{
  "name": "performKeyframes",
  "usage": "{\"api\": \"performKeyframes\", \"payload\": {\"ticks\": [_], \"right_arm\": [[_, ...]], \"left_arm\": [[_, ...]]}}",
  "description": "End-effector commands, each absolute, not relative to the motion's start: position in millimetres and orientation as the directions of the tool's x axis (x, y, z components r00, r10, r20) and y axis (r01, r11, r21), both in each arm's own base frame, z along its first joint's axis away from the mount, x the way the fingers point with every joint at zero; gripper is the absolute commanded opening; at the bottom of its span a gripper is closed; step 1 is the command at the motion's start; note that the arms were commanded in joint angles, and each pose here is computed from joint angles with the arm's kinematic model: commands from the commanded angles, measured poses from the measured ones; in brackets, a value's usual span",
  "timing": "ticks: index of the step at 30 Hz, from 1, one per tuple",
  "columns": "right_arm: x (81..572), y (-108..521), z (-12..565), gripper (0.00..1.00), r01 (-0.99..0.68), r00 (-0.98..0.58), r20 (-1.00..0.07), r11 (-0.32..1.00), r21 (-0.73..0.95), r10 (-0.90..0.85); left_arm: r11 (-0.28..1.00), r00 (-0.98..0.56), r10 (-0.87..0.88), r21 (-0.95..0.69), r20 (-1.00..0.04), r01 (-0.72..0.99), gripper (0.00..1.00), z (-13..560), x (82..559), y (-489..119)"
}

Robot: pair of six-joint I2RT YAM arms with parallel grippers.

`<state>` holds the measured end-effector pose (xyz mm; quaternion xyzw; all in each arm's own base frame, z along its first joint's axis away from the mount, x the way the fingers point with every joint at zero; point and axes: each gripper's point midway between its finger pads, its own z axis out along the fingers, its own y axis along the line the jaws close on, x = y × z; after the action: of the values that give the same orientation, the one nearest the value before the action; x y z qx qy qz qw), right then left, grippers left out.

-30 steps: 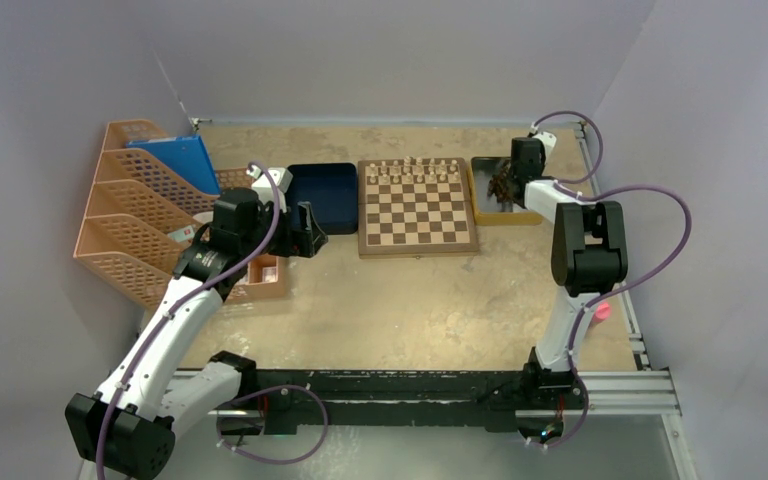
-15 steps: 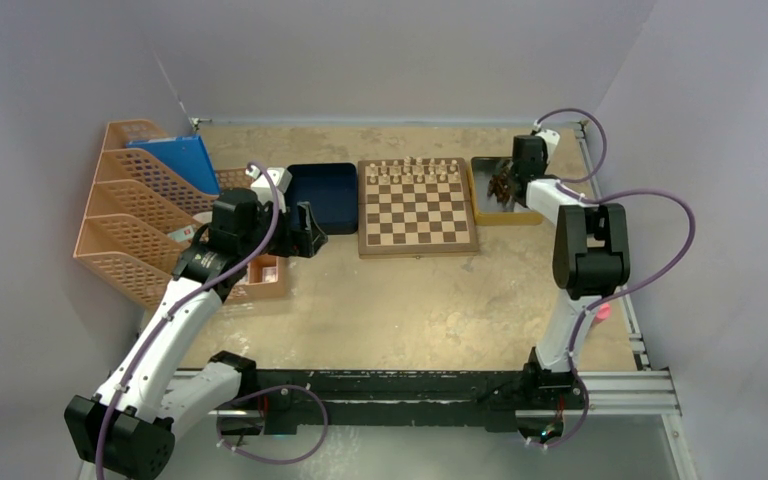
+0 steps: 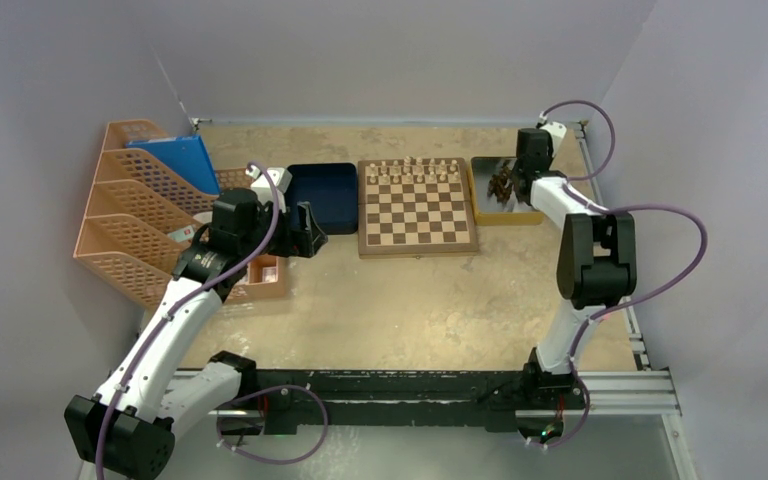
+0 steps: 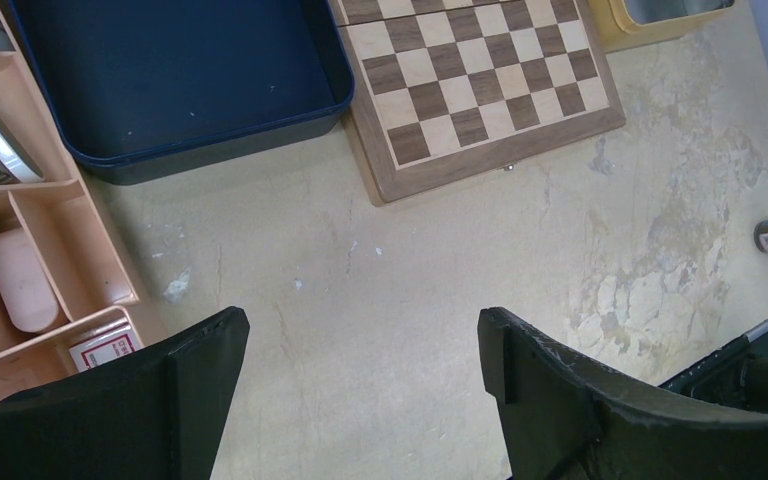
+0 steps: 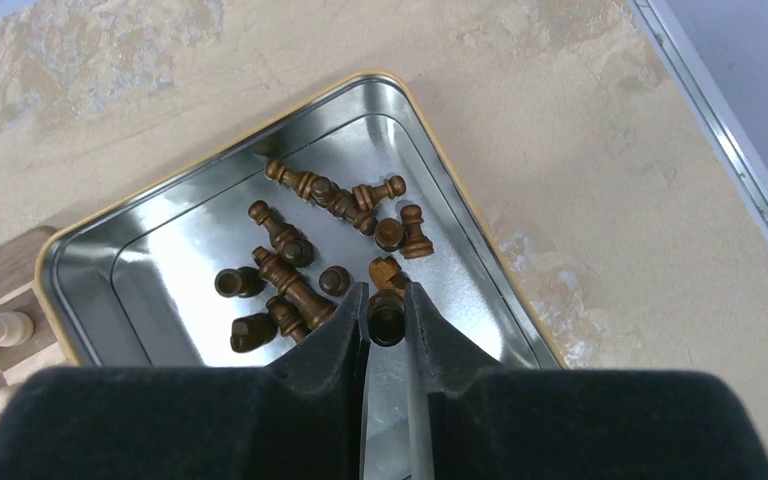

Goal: Set up the chess pieces on the board
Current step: Pick up the chess piece from the storage box, then place the chess piece on the chessboard.

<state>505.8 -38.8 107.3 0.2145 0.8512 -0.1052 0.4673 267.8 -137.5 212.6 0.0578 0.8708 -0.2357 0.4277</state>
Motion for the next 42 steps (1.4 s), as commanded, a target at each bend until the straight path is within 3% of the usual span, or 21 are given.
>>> {"api": "performKeyframes", "payload": {"ticks": [1, 16, 29, 42], "right_arm": [[512.3, -31.8, 162.1, 0.11, 0.466, -0.393, -0.879, 0.883, 0.062, 0.269], [470.2, 80.0, 217.1, 0.11, 0.193, -0.423, -0.879, 0.97, 0.151, 0.221], [424.8, 166.1, 181.3, 0.11, -0.015, -0.54, -0.832, 0.986, 0.164, 0.13], [379.5, 203.1, 130.3, 0.12, -0.042, -0.596, -0.799, 0.991, 0.126, 0.077]], "left_arm": [[0.885, -0.603, -0.111, -0.354, -0.79, 0.301, 0.85, 220.1, 270.4, -136.4], [0.883, -0.587, -0.108, -0.349, -0.803, 0.314, 0.85, 225.0, 268.2, -135.9], [0.871, -0.591, -0.102, -0.358, -0.8, 0.335, 0.85, 225.6, 265.6, -140.7], [0.868, -0.596, -0.097, -0.36, -0.797, 0.341, 0.85, 225.0, 265.2, -142.1]]}}
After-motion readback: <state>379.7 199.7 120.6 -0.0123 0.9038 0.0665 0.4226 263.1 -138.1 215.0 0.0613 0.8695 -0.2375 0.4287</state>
